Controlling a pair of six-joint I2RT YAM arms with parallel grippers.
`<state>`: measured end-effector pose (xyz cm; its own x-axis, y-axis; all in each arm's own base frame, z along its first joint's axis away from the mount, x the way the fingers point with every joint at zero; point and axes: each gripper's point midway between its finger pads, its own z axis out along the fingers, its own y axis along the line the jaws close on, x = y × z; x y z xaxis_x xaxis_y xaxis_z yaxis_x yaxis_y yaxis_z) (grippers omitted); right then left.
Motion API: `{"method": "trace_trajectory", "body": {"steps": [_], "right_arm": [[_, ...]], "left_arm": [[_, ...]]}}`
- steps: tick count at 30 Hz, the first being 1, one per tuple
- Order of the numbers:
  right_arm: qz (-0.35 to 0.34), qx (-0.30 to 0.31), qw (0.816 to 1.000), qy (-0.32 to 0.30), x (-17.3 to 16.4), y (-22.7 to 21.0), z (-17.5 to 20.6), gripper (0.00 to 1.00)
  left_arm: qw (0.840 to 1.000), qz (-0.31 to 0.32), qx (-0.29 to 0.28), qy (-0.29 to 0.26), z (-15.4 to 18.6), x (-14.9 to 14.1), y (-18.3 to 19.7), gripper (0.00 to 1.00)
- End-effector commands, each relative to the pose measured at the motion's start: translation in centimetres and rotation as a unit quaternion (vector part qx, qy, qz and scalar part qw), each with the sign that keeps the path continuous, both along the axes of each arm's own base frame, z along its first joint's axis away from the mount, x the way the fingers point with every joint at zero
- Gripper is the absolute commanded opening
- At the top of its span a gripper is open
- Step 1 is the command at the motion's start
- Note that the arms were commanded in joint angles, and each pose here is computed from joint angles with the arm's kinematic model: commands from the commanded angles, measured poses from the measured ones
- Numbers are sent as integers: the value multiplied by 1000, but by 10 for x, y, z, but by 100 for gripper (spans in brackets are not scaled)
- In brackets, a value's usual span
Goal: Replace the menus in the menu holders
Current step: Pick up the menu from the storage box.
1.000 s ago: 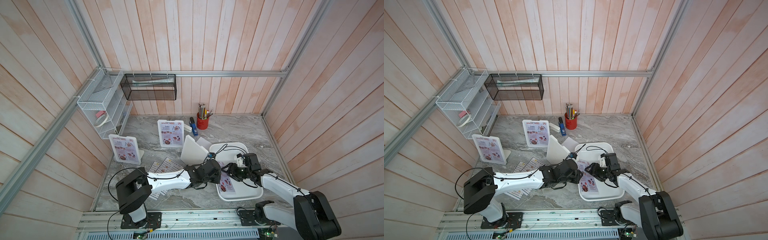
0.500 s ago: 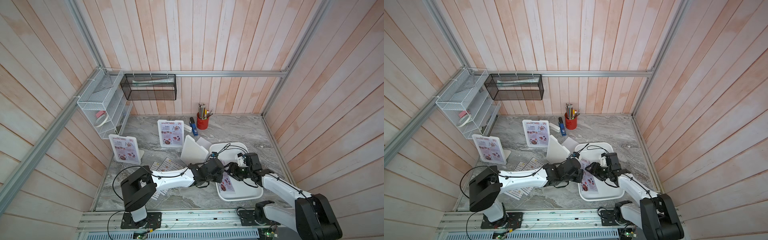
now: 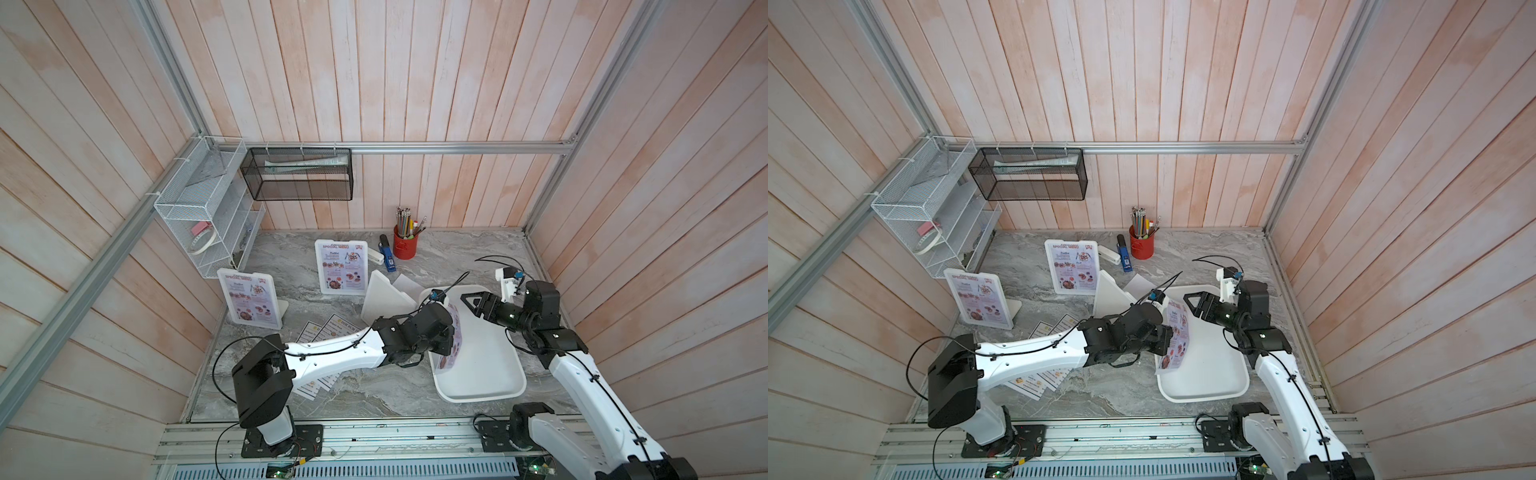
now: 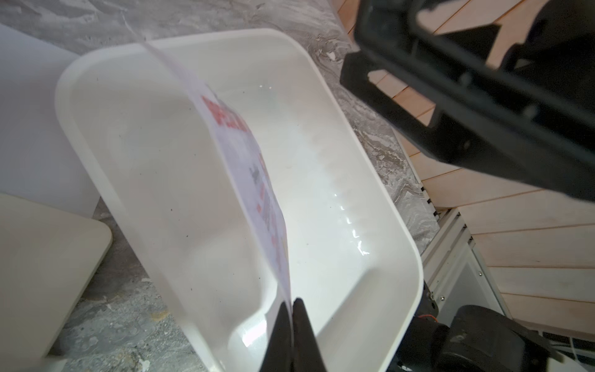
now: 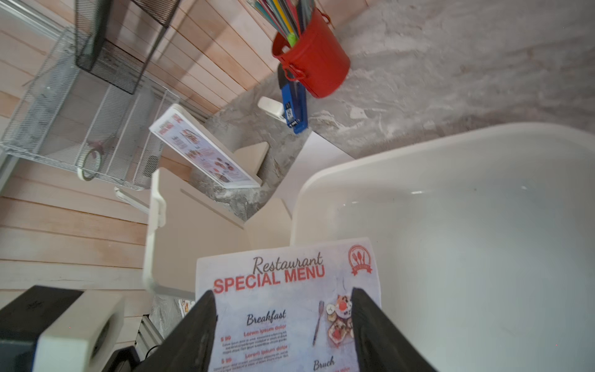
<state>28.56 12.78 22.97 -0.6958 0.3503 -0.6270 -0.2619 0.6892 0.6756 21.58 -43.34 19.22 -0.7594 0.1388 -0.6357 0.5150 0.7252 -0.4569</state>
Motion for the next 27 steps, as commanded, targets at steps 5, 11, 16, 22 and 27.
{"method": "trace_trajectory", "body": {"steps": [5, 11, 16, 22, 27], "right_arm": [[82, 17, 990, -115, -8, 19, 58, 68], [145, 55, 978, -140, -21, 35, 64, 68], [221, 96, 955, -173, -37, 52, 73, 69], [273, 106, 937, -193, -41, 69, 79, 70], [318, 122, 916, -214, -47, 81, 87, 71]], "left_arm": [[996, -29, -27, -77, 94, 14, 35, 4], [990, -25, -27, -134, 141, 20, 74, 5], [985, -35, -22, -169, 163, 16, 94, 5], [978, -77, -17, -194, 172, 5, 95, 5], [977, -78, -13, -200, 172, 5, 97, 5]]}}
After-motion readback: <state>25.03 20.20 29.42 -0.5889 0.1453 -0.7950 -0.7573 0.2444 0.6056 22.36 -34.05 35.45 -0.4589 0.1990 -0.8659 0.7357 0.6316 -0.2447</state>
